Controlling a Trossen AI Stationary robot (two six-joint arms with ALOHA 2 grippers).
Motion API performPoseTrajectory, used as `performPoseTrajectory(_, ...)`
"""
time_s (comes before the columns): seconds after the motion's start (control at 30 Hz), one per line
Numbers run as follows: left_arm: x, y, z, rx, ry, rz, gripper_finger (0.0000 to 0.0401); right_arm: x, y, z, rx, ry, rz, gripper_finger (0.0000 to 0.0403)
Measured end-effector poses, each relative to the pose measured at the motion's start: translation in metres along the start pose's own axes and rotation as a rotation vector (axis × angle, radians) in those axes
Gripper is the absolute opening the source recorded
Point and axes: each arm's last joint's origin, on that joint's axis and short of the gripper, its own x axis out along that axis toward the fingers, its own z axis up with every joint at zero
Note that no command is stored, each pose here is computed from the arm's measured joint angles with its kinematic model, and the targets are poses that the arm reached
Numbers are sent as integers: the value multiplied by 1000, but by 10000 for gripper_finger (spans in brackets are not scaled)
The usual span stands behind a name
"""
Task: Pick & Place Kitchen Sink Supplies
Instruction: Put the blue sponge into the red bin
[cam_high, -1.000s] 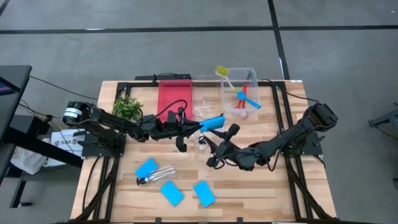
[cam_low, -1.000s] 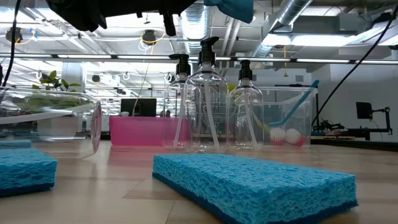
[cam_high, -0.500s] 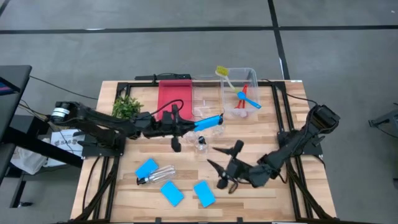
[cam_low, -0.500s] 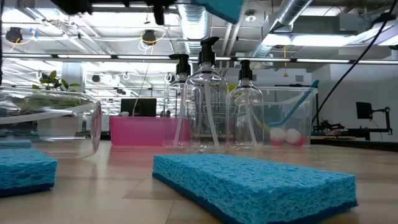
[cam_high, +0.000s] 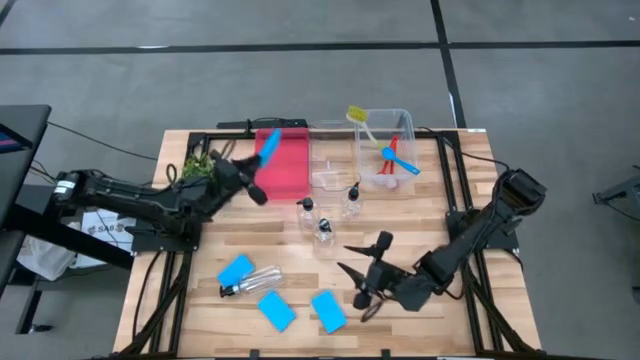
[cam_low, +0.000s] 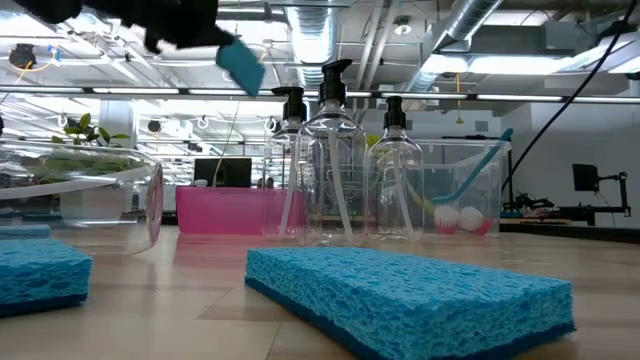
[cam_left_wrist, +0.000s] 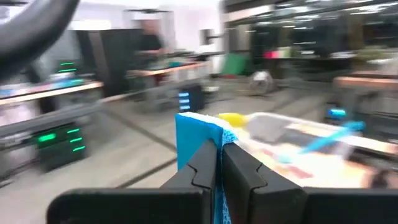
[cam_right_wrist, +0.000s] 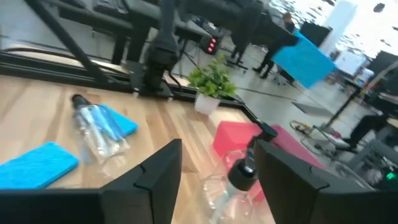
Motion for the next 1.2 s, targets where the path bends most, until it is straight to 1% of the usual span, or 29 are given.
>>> performPoseTrajectory(0.07,2,8,-7,5,8,38,18,4,-2,-1,14,8,-13,188)
performPoseTrajectory(0.13,6,13,-13,-3,15,54,18,8,-4,-3,29,20,-12,183)
performPoseTrajectory(0.2,11,17,-18,-21,21,46,17,13,-6,-6,41,35,5,179)
performPoseTrajectory(0.33,23,21,-28,-58,40,-14,19,21,-9,-10,69,67,44,172)
performPoseTrajectory(0.43,33,23,-40,-91,99,15,22,25,-11,-12,82,78,56,168)
performPoseTrajectory(0.6,48,25,-59,-38,181,74,22,25,-10,-12,81,80,72,163)
performPoseTrajectory(0.7,54,23,-69,-6,223,82,22,24,-10,-12,81,80,75,160)
performPoseTrajectory(0.97,65,30,-78,7,238,141,25,25,-10,-12,81,80,76,159)
performPoseTrajectory(1.2,65,30,-78,-15,233,145,34,24,-10,-12,87,81,76,159)
